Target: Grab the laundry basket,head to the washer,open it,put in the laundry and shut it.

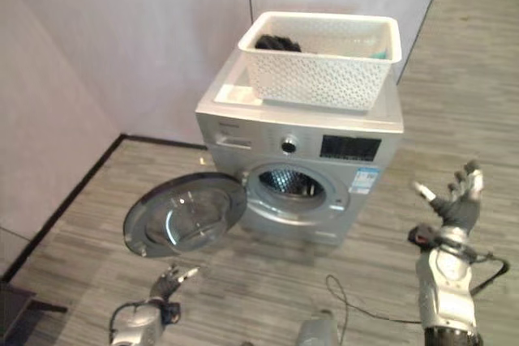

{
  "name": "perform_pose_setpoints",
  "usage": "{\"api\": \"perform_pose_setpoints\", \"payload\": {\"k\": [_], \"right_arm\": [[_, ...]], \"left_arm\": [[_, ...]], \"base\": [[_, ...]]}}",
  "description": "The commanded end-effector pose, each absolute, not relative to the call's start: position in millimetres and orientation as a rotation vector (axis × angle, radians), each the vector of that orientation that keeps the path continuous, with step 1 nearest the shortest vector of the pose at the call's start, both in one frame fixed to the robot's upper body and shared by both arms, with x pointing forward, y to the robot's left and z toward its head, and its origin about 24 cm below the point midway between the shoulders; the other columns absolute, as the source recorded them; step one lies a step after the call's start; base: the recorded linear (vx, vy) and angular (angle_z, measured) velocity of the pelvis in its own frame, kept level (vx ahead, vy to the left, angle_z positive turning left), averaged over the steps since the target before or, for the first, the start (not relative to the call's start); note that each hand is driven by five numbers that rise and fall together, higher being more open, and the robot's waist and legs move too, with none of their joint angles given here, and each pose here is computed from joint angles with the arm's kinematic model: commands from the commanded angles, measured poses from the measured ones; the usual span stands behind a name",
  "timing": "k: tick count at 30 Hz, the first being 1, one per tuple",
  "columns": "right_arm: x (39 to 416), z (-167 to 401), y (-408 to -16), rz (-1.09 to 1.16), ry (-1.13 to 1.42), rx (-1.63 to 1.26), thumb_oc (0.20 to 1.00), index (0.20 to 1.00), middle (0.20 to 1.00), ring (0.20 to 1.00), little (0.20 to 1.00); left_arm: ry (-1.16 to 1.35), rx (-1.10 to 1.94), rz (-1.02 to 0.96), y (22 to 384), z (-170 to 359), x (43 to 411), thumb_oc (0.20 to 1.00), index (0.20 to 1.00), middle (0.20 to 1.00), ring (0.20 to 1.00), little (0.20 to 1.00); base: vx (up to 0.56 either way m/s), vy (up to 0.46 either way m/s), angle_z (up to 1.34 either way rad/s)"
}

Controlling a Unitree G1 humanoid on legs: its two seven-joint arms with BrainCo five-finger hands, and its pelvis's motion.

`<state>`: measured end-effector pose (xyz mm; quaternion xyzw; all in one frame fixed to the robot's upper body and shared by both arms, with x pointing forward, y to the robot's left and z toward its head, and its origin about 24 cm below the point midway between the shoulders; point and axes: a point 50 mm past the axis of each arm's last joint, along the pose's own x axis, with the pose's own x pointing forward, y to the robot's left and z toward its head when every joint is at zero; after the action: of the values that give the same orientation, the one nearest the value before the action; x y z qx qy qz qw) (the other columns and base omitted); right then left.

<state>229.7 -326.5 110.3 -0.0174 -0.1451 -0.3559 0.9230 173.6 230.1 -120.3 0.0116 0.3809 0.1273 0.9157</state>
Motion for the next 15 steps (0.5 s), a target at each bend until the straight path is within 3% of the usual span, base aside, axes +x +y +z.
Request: {"api": "perform_pose_setpoints", "payload": {"k": [1,7,12,14,15], "right_arm": [[220,183,-356,-0.964,-0.615,-0.168,1.0,1.0,1.0,1.0,1.0],[219,222,-361,-0.953,-0.733,-0.242,1.0,1.0,1.0,1.0,1.0],[224,280,-352,-0.816,-0.838,-0.468,1.0,1.0,1.0,1.0,1.0],[232,319,-343,-0.729,-0.9,-0.578,1.0,1.0,1.0,1.0,1.0],[236,352,-322,-0.573,-0.978,-0.609,1.0,1.0,1.0,1.0,1.0]], "left_arm": [[0.658,0.114,0.245,243,-97,203,1.0,1.0,1.0,1.0,1.0],[0.656,0.158,0.207,243,-95,205,1.0,1.0,1.0,1.0,1.0],[0.673,0.156,0.197,244,-97,201,1.0,1.0,1.0,1.0,1.0],[0.719,0.124,0.223,242,-107,190,1.0,1.0,1.0,1.0,1.0],[0.713,0.119,0.246,250,-104,191,1.0,1.0,1.0,1.0,1.0]], "base": [[0.26,-0.139,0.55],[0.27,-0.155,0.69],[0.4,-0.336,0.58],[0.41,-0.548,0.43],[0.22,-0.552,-0.14]]}}
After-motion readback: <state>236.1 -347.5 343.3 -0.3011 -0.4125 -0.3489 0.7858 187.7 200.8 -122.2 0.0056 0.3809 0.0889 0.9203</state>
